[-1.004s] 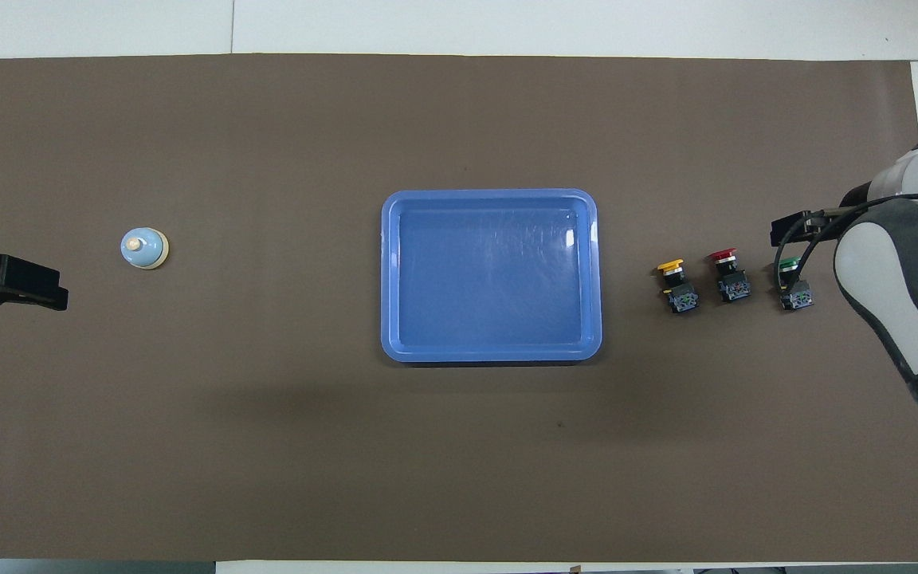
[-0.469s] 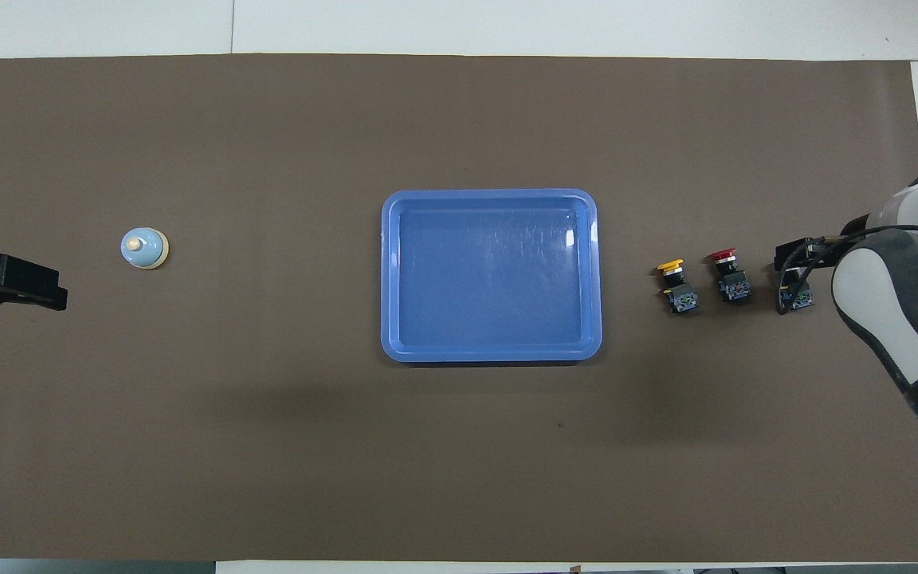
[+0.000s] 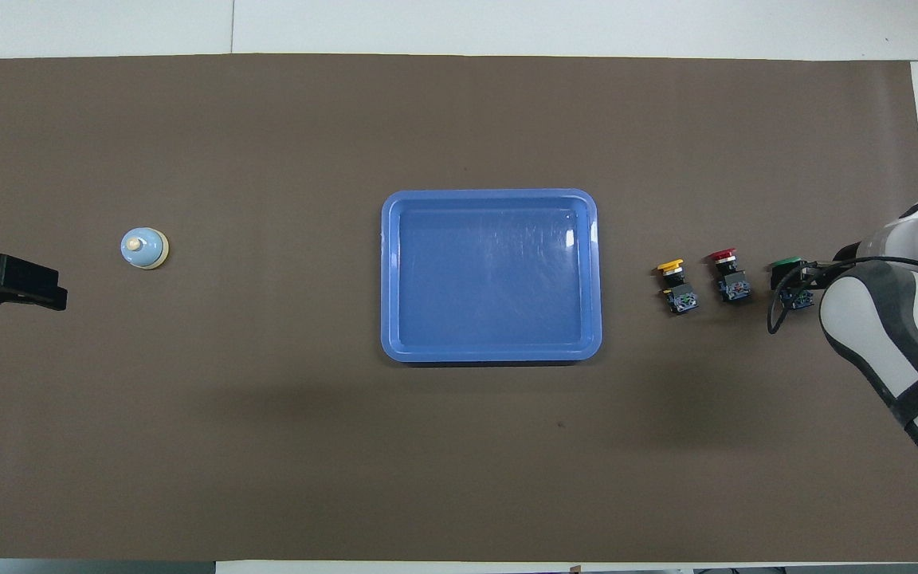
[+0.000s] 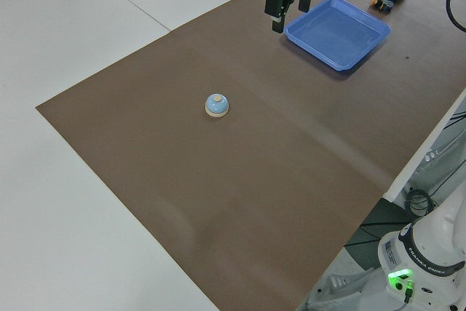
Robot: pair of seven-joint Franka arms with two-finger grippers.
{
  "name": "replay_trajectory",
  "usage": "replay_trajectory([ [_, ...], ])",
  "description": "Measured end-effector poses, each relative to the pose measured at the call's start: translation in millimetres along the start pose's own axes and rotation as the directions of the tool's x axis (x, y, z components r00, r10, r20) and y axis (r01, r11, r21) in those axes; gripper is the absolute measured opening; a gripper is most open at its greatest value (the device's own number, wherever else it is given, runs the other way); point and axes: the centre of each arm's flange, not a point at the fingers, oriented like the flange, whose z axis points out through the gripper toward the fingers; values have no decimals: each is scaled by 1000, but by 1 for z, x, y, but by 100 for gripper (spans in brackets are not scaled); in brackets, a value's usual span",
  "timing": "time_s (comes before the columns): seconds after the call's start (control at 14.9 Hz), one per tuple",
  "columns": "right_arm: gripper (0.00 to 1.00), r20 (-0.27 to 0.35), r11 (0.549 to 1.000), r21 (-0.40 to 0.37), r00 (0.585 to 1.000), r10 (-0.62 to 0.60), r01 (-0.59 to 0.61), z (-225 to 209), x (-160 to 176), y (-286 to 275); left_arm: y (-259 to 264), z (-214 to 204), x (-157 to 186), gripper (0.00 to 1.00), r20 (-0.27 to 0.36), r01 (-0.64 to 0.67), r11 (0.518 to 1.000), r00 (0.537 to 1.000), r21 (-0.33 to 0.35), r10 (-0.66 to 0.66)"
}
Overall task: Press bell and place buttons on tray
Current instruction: 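Close the right gripper on the green button and lift it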
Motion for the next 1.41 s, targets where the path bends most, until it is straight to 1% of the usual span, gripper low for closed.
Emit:
replay_trajectory([
  [0.2,100,11,1000,1,1000,6,-6,6,-4,0,0,0,0,100,0,0,1000,1000,0,0],
  [0.4,100,-3,1000,-1,1000,7,-7,13,-5,0,0,0,0,100,0,0,1000,1000,0,0],
  [0.54,100,3,1000,0,1000,7,-7,19,-7,-1,0,0,0,100,0,0,1000,1000,0,0],
  [0.6,100,6,1000,0,1000,7,-7,21,-8,-1,0,0,0,100,0,0,1000,1000,0,0],
  [0.67,97,9,1000,0,1000,7,-7,22,-8,-1,0,0,0,100,0,0,1000,1000,0,0],
  [0.8,78,11,1000,0,1000,7,-7,24,-9,-1,0,0,0,100,0,0,1000,1000,0,0],
  [0.87,78,13,1000,1,1000,7,-7,25,-9,-1,0,0,0,100,0,0,1000,1000,0,0],
  [0.94,74,11,1000,0,1000,7,-7,25,-9,-1,0,0,0,100,0,0,1000,1000,0,0],
  [1.0,64,3,1000,-1,1000,7,-7,25,-8,-1,0,0,0,100,0,0,1000,1000,0,0],
  [1.14,41,-7,1000,-2,1000,6,-6,26,-7,-1,0,0,0,100,0,0,1000,1000,0,0],
  [1.41,41,-8,1000,-2,1000,2,-2,26,-7,-3,0,0,0,100,0,0,1000,1000,0,0],
])
